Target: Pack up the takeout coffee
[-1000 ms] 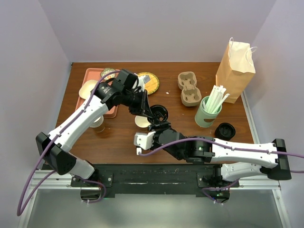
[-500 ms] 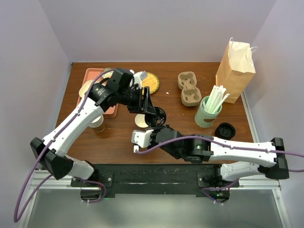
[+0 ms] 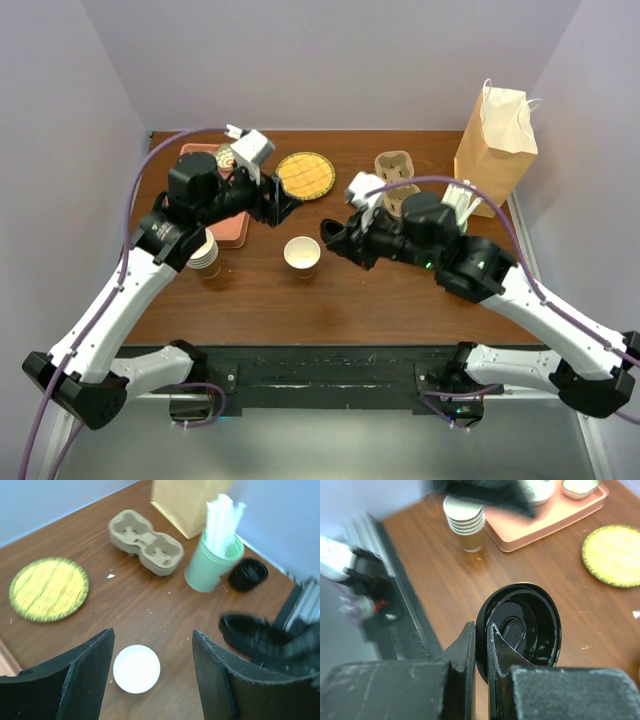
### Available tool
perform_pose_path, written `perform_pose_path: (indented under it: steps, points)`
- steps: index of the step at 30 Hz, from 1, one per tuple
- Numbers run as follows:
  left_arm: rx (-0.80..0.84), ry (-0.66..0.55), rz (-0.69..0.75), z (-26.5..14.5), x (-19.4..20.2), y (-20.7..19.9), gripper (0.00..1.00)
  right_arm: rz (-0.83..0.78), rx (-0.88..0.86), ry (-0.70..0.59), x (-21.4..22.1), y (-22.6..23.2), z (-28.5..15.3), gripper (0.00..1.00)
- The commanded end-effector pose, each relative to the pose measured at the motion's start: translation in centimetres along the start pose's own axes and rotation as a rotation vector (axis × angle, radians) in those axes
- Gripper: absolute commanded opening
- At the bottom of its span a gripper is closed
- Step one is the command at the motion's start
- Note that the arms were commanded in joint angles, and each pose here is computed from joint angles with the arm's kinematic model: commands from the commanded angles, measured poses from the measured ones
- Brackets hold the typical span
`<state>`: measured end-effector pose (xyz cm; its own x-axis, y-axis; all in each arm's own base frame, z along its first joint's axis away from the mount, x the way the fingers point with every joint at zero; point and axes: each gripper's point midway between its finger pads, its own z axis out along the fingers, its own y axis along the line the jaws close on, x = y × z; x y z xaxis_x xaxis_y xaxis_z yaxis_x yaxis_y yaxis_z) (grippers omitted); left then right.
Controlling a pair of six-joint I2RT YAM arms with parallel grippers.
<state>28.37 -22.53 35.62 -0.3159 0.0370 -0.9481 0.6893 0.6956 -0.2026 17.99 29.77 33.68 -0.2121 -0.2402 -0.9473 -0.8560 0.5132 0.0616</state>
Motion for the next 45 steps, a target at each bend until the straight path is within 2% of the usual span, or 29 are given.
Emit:
perform_pose_path:
  steps: [1, 3, 5, 6, 7, 10, 17, 27, 37, 40, 43, 45]
  points:
    - [0.347, -0.034, 0.277, -1.3, 2.6, -5.0, 0.68, 0.216, -0.283, 0.023, -1.3, 1.6, -1.9, 0.0]
    - [0.438, -0.039, 0.399, -1.7, 5.2, -5.9, 0.65, 0.27, -0.334, 0.069, -1.0, 1.3, -1.6, 0.0]
    - [0.552, -0.141, 0.564, -4.0, 5.4, -7.9, 0.6, 0.348, -0.43, 0.105, -1.3, 1.3, -1.7, 0.0]
    - [0.554, -0.178, 0.605, -4.3, 5.8, -7.9, 0.62, 0.365, -0.469, 0.104, -1.6, 1.6, -1.9, 0.0]
    - [0.516, -0.249, 0.653, -5.6, 4.6, -8.1, 0.64, 0.372, -0.491, 0.083, -2.3, 1.3, -2.1, 0.0]
    - [0.482, -0.326, 0.677, -6.2, 3.7, -8.2, 0.69, 0.403, -0.583, 0.077, -3.1, 2.1, -2.5, 0.0]
    - [0.618, -0.22, 0.568, -4.8, 5.5, -9.2, 0.67, 0.461, -0.676, 0.101, -2.8, 3.0, -2.5, 0.0]
    - [0.68, -0.279, 0.557, -4.2, 4.7, -10.1, 0.66, 0.502, -0.73, 0.103, -3.0, 3.4, -2.3, 0.0]
    - [0.742, -0.285, 0.445, -4.2, 5.8, -11.0, 0.62, 0.541, -0.752, 0.106, -2.3, 3.5, -1.9, 0.0]
    - [0.749, -0.277, 0.409, -4.0, 5.9, -11.1, 0.57, 0.549, -0.755, 0.102, -2.2, 3.5, -1.8, 0.0]
    - [0.759, -0.248, 0.31, -4.0, 6.2, -11.3, 0.47, 0.556, -0.74, 0.102, -2.2, 3.3, -1.6, 0.01]
    - [0.758, -0.243, 0.272, -3.9, 6.2, -11.3, 0.38, 0.551, -0.719, 0.093, -2.4, 3.2, -1.5, 0.08]
